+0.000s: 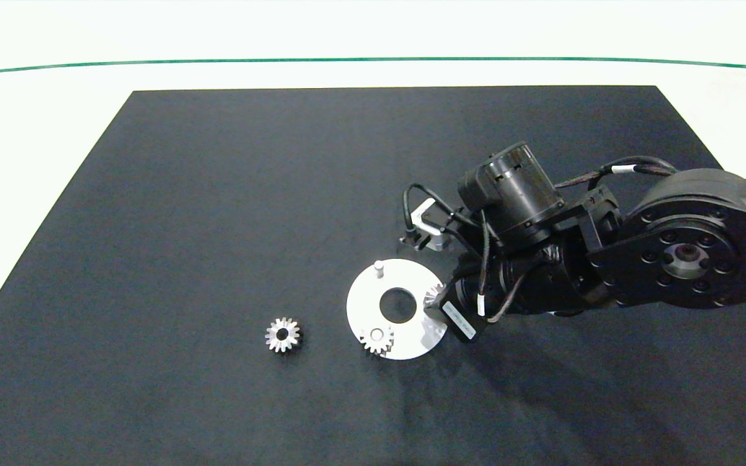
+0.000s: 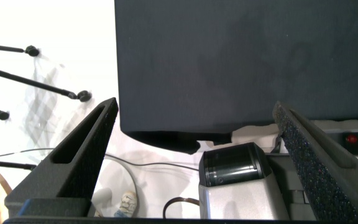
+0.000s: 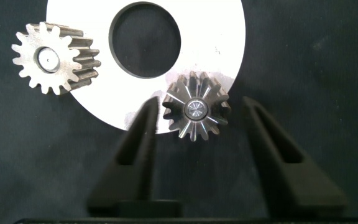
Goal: Install three planetary gears onto the carrier pins
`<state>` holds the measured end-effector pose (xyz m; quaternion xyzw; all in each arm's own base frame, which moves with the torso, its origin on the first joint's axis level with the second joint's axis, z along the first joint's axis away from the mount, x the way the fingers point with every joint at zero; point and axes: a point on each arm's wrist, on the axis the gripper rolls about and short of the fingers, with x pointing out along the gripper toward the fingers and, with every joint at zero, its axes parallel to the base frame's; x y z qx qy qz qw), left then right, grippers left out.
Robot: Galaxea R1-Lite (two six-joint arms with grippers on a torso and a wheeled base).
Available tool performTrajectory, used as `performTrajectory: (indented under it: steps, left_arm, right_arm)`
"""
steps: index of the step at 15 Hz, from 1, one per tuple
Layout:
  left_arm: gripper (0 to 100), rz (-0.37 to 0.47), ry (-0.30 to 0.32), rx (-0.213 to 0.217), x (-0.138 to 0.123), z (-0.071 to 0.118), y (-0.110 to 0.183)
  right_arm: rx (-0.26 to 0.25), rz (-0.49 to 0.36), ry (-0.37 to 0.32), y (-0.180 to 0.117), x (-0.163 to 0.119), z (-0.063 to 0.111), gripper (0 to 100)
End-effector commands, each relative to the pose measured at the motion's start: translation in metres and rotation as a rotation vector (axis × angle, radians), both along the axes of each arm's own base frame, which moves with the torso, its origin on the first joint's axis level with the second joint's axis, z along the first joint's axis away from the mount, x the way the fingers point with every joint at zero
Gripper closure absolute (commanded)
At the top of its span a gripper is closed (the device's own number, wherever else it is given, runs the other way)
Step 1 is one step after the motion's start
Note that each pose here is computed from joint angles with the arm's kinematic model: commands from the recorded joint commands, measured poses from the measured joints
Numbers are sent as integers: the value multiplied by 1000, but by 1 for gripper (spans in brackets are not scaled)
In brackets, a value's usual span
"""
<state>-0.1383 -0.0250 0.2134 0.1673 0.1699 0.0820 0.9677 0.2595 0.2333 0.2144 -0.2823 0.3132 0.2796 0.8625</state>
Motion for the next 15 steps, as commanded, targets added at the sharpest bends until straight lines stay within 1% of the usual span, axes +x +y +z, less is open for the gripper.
performTrajectory:
  steps: [1,2,3,5,6,7,8,9,10,11,13,14,15]
  left_arm:
    - [0,0,5,1,0,0,0]
    - [0,0,5,1,0,0,0]
    - [0,0,7,1,0,0,0]
    - [0,-3,29,-4,7,4,1]
    - [0,-3,41,-9,15,12,3]
    - [0,-4,36,-10,26,22,5]
    - [0,-9,43,-12,46,36,9]
    - [0,-9,55,-21,63,47,12]
    - [0,-7,92,-39,82,58,16]
    - [0,-5,136,-55,97,63,18]
    - [0,-3,214,-92,121,66,23]
    - [0,8,236,-121,132,68,25]
    - [0,10,250,-136,143,69,26]
  right_arm:
    - [-7,3,4,0,-1,-1,0]
    - [-1,3,1,-1,-2,1,0]
    - [12,0,-11,-4,-5,7,0]
    - [53,-10,-55,-29,-28,31,0]
    - [82,-23,-85,-46,-40,45,0]
    - [108,-38,-113,-62,-53,56,0]
    - [141,-55,-152,-87,-76,67,0]
    - [161,-68,-177,-106,-94,72,0]
    - [173,-80,-192,-116,-103,74,0]
    - [221,-126,-237,-142,-126,79,0]
    - [281,-193,-279,-166,-149,82,0]
    - [303,-216,-290,-174,-157,82,0]
    - [313,-230,-301,-179,-163,81,0]
